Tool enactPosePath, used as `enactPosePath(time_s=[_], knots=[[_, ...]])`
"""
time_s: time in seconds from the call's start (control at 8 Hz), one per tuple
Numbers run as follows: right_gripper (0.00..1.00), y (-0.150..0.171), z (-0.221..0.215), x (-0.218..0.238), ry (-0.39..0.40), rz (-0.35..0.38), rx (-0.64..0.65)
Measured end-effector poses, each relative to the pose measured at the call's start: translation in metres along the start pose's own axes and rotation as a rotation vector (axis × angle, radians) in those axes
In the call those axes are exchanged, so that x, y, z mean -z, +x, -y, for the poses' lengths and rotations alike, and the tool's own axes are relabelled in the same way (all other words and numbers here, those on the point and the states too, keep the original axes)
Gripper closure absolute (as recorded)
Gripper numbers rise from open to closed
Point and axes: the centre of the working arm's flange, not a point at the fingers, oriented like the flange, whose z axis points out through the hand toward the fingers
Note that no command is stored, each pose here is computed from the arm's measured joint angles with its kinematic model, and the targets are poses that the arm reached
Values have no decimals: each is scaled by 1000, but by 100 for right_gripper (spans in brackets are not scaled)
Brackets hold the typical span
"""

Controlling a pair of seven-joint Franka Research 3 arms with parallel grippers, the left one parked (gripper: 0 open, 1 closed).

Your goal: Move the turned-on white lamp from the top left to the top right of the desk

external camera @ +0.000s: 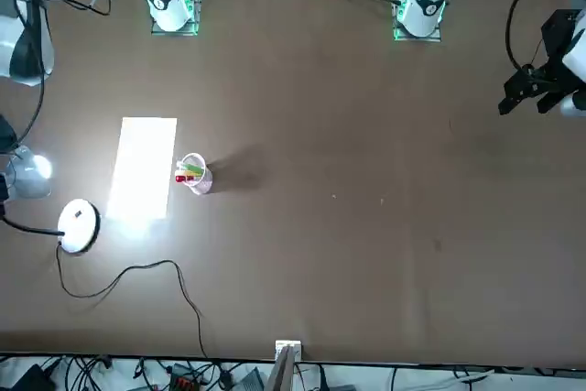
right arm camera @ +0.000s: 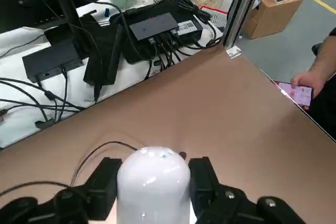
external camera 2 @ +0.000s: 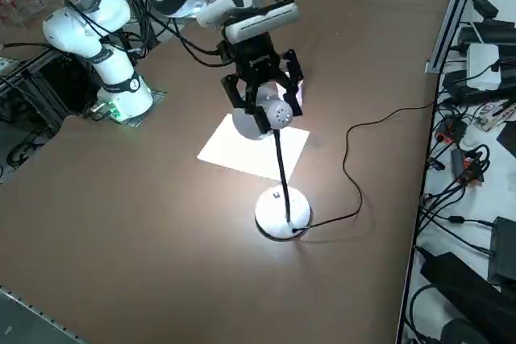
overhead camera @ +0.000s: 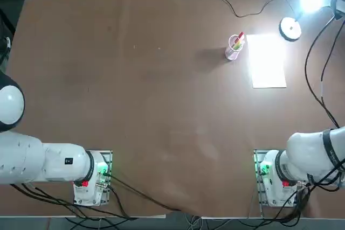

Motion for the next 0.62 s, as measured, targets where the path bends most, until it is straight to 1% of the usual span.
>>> enactPosePath(time_s=[0.38, 0.62], knots=[[27, -3, 2, 1, 1, 3, 6], [27, -8, 11, 4, 10, 5, 24]])
